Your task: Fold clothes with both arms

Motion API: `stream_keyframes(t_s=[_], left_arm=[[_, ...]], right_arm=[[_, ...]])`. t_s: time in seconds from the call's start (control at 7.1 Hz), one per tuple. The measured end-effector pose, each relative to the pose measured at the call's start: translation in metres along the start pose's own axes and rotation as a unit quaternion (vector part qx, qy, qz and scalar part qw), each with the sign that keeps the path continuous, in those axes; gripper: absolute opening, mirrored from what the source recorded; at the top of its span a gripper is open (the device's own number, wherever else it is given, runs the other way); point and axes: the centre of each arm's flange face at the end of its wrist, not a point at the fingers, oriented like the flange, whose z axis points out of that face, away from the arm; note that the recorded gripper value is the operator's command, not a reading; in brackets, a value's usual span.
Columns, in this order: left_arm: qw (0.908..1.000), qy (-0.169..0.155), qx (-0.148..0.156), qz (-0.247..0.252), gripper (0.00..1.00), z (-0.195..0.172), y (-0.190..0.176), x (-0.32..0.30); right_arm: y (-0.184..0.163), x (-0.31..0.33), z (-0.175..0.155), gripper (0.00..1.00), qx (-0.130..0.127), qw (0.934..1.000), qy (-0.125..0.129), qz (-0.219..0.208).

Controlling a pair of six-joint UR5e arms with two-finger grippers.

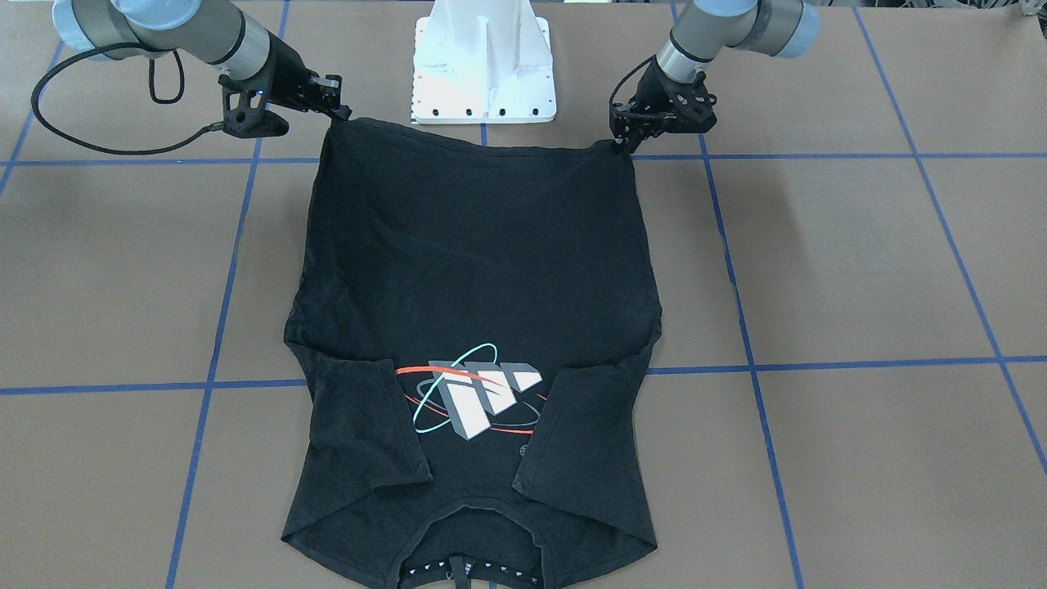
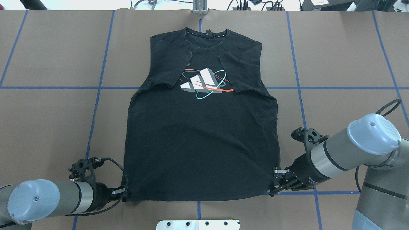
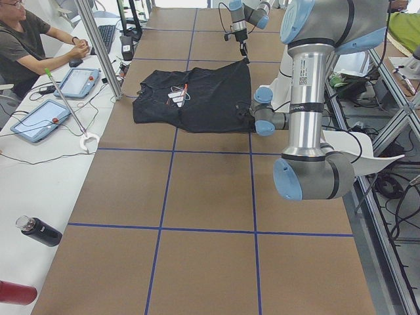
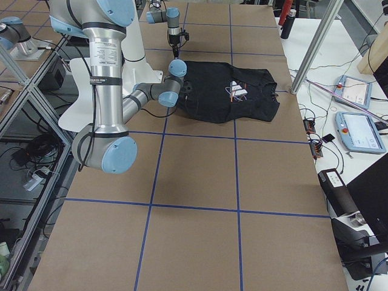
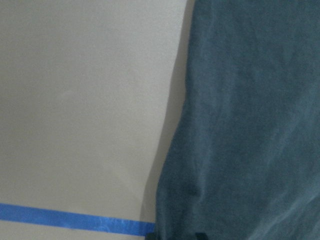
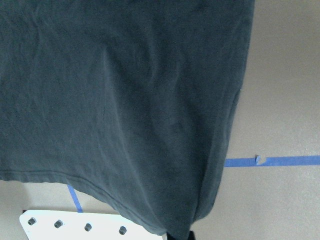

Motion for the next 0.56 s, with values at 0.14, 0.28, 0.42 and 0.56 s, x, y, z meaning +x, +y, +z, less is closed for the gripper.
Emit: stream_keyframes(t_s=[0.14, 0.28, 0.42, 0.56], left_arm=[[1.0, -0.001, 0.0, 0.0, 0.38, 0.0004, 0.0005, -0.0002], [1.0, -0.003, -0.002, 0.001, 0.38, 0.0019, 0.002, -0.0011], [1.0, -0.005, -0.003, 0.002, 0.38, 0.004, 0.0043, -0.0026], [1.0, -0.007, -0.005, 0.002, 0.38, 0.0057, 0.0059, -0.0038]], right_arm=[[0.0001, 0.0001, 0.0001, 0.0, 0.0, 1.0, 0.0, 0.0], [0.0002, 0.0, 0.0002, 0.0, 0.0, 1.0, 0.0, 0.0], [0.0002, -0.0001, 0.0001, 0.0, 0.0, 1.0, 0.0, 0.0], [0.0, -0.0001, -0.0001, 0.0, 0.0, 1.0, 0.0, 0.0]])
